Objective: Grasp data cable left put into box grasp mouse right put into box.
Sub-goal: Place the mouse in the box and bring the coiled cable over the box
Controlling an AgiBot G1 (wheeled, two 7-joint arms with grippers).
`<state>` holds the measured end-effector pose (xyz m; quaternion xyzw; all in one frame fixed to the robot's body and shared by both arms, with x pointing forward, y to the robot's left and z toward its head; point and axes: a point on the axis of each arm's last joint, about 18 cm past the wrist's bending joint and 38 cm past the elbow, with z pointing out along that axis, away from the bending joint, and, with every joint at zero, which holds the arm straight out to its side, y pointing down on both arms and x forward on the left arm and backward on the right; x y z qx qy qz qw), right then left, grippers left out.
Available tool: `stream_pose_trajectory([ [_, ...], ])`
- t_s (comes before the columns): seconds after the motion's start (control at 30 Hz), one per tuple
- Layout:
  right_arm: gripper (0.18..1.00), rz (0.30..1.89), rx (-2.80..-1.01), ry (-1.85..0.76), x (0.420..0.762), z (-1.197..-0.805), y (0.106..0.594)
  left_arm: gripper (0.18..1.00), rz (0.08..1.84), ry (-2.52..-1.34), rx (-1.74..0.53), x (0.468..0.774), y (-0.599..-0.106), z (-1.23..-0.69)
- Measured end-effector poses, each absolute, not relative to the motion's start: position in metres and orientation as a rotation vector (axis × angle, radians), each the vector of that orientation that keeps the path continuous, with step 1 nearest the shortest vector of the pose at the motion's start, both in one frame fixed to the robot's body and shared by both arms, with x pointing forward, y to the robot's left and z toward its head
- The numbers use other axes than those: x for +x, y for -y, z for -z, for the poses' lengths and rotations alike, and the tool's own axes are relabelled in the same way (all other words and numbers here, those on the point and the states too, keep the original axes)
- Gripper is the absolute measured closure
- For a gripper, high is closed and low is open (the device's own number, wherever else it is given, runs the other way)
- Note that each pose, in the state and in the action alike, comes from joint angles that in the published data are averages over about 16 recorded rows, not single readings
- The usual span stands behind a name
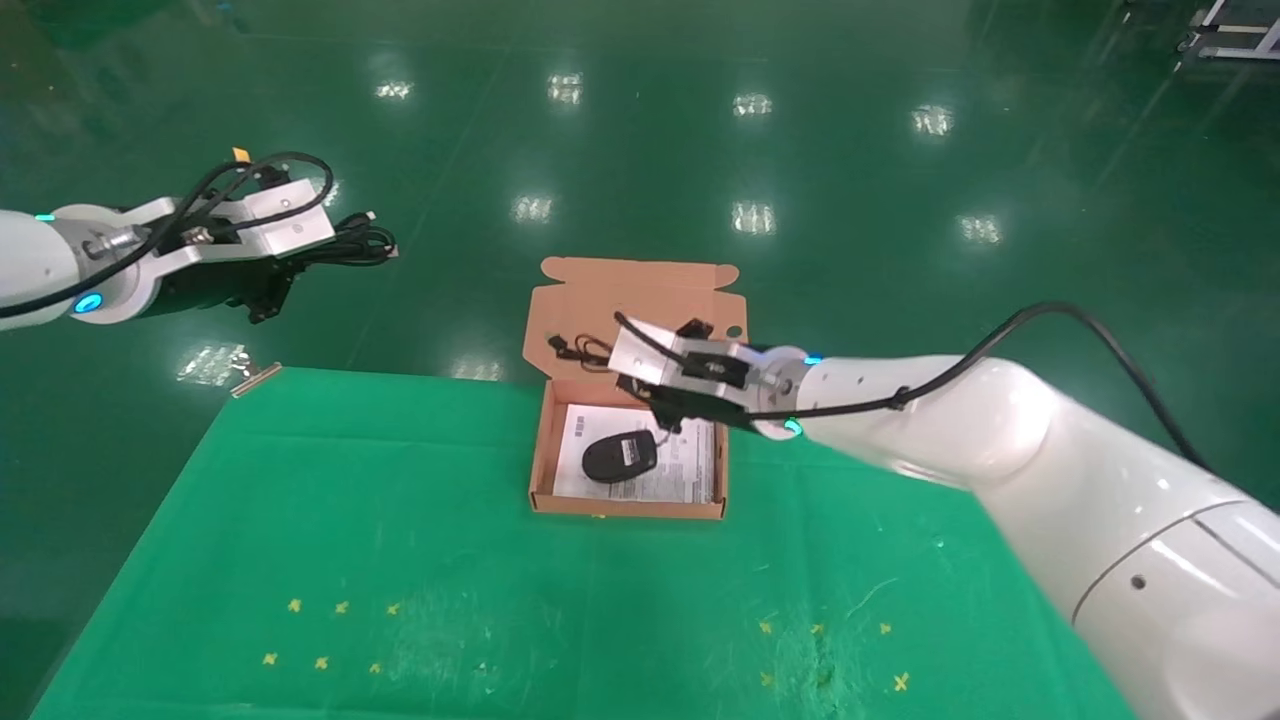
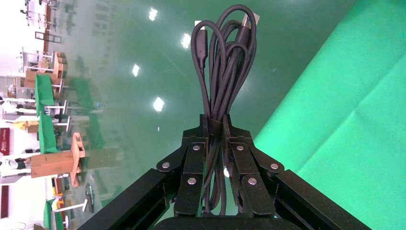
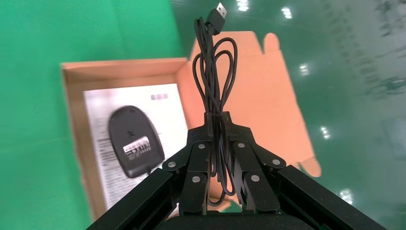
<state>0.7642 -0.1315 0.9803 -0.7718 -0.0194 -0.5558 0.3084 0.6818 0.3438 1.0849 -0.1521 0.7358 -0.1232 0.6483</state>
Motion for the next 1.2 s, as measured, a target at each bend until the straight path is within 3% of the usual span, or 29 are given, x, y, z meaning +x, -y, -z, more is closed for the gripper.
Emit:
stream_pose_trajectory([
  [0.7, 0.944, 1.438, -2.034, 0.039, 0.759, -0.974, 0.13, 0.954, 0.312, -1.732, -0.28, 0.694, -0.321, -1.063],
  [0.9, 0.895, 1.455, -2.022, 0.045, 0.758, -0.983, 0.132, 0.955, 0.344, -1.767, -0.244, 0.705, -0.308, -1.049],
  [1.2, 0.741, 1.517, -2.007, 0.019, 0.758, -0.999, 0.16, 0.955, 0.426, -1.806, -0.171, 0.725, -0.272, -1.028],
])
